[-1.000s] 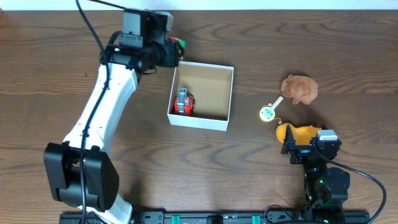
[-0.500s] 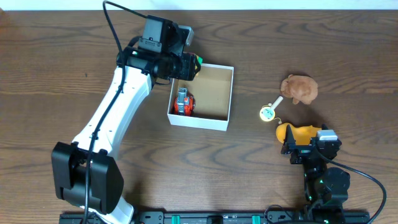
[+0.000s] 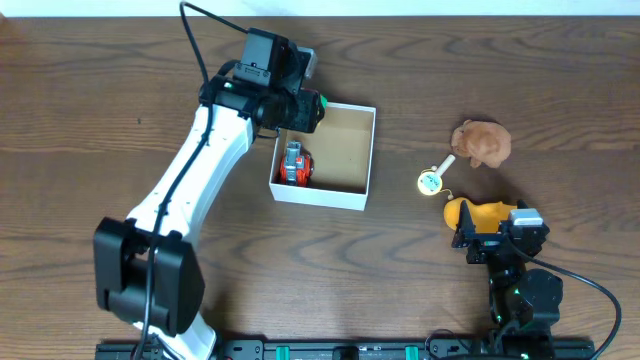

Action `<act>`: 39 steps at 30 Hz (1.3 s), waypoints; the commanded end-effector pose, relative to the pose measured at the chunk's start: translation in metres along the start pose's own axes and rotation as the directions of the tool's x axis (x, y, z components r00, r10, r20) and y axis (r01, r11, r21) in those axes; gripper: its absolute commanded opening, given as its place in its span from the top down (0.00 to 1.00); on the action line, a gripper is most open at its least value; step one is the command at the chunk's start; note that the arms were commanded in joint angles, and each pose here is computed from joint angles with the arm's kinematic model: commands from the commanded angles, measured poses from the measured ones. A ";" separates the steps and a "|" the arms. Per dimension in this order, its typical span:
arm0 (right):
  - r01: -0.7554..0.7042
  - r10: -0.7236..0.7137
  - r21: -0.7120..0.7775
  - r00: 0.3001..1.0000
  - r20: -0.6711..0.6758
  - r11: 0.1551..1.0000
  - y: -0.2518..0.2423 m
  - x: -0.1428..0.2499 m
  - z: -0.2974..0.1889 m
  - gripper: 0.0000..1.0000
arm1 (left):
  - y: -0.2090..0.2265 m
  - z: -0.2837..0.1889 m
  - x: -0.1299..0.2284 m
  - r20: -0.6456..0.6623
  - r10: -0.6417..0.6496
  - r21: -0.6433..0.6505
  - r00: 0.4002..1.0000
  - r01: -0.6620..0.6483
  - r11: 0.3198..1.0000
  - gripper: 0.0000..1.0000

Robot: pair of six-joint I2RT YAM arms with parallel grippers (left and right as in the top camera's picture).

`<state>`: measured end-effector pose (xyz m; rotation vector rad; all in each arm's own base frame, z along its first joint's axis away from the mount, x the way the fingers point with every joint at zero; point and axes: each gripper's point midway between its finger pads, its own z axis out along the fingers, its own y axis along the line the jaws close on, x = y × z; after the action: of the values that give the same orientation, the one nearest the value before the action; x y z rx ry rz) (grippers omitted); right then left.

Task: Pack container
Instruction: 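Lift the colour cube and carry it over the white box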

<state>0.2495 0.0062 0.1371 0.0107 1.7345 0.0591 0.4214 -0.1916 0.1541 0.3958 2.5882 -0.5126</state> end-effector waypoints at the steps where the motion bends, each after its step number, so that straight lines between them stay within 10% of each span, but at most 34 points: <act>1: -0.008 0.008 0.002 1.000 -0.002 1.000 -0.001 0.001 0.000 0.01 | 0.008 0.018 0.006 -0.038 -0.016 -0.025 0.999 0.015 1.000 0.68; 39: -0.008 0.008 0.002 1.000 -0.002 1.000 -0.001 0.001 0.000 0.01 | 0.049 0.072 0.025 -0.110 -0.034 -0.177 0.993 0.014 0.984 0.68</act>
<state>0.2495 0.0062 0.1371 0.0107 1.7345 0.0591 0.4449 -0.1747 0.0803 0.3498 2.6966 -0.2925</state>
